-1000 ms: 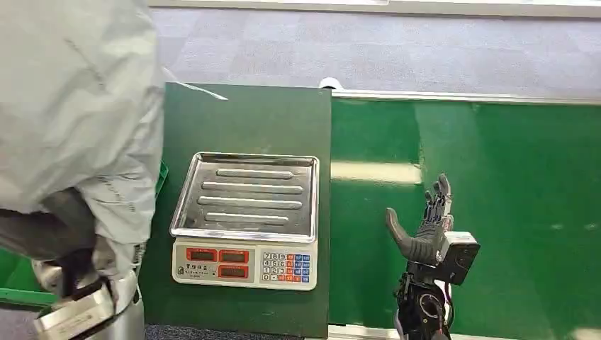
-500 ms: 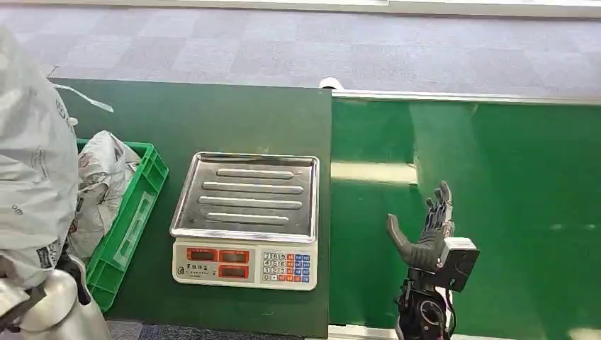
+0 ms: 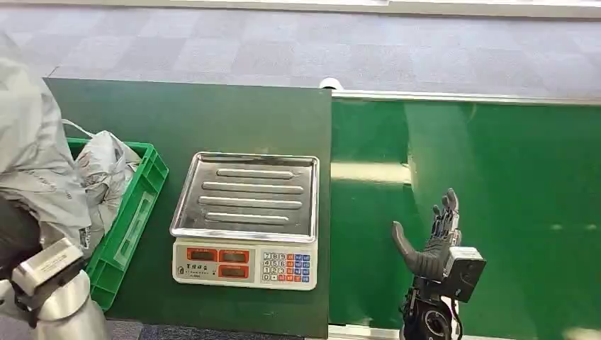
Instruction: Moved the parcel from conveyor to table for the left to box.
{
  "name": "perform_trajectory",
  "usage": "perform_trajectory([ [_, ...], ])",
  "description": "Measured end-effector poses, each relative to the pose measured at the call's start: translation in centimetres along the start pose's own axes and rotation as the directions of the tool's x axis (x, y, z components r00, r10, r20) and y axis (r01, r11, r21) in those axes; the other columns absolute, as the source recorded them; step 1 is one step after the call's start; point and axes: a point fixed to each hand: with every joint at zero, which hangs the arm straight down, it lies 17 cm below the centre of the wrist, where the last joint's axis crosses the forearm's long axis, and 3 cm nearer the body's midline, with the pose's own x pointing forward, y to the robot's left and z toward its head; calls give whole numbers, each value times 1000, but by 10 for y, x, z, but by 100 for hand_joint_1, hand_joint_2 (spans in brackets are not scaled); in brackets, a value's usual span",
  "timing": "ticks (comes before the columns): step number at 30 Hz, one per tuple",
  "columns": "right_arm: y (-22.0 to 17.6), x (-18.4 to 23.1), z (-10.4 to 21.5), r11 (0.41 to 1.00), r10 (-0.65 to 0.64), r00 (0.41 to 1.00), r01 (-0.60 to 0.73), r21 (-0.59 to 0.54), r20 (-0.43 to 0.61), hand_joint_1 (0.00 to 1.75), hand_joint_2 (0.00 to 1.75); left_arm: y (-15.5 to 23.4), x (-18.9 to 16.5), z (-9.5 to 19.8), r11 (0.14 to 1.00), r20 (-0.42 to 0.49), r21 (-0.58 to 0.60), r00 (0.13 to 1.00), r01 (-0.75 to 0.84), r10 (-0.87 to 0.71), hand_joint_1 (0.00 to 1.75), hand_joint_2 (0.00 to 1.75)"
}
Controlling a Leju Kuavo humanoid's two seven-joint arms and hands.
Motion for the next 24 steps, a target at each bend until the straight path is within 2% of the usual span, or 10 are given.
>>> perform_trajectory([
  [4, 0, 1, 2, 1000, 0, 1000, 0, 7, -3, 0, 175, -26, -10, 22, 989, 21, -121, 996, 87, -85, 175, 0],
  [8, 0, 0, 2, 1000, 4, 1000, -4, 14, -9, 0, 175, -38, -33, 45, 964, 10, -210, 986, 166, -167, 175, 0],
  [10, -1, 0, 2, 1000, 4, 1000, -4, 14, -9, 0, 175, -41, -49, 55, 933, 33, -262, 969, 245, -246, 175, 0],
  [16, -2, 0, 2, 1000, 5, 1000, -5, 14, -10, 0, 175, -16, -109, 80, 861, -18, -328, 909, 388, -417, 175, 0],
  [23, -4, 0, 3, 1000, 5, 1000, -5, 11, -11, 0, 175, -6, -129, 94, 797, 9, -382, 864, 468, -503, 175, 0],
  [24, -4, 0, 3, 1000, 5, 1000, -5, 11, -11, 0, 175, -5, -132, 95, 785, 17, -390, 856, 482, -517, 169, 0],
])
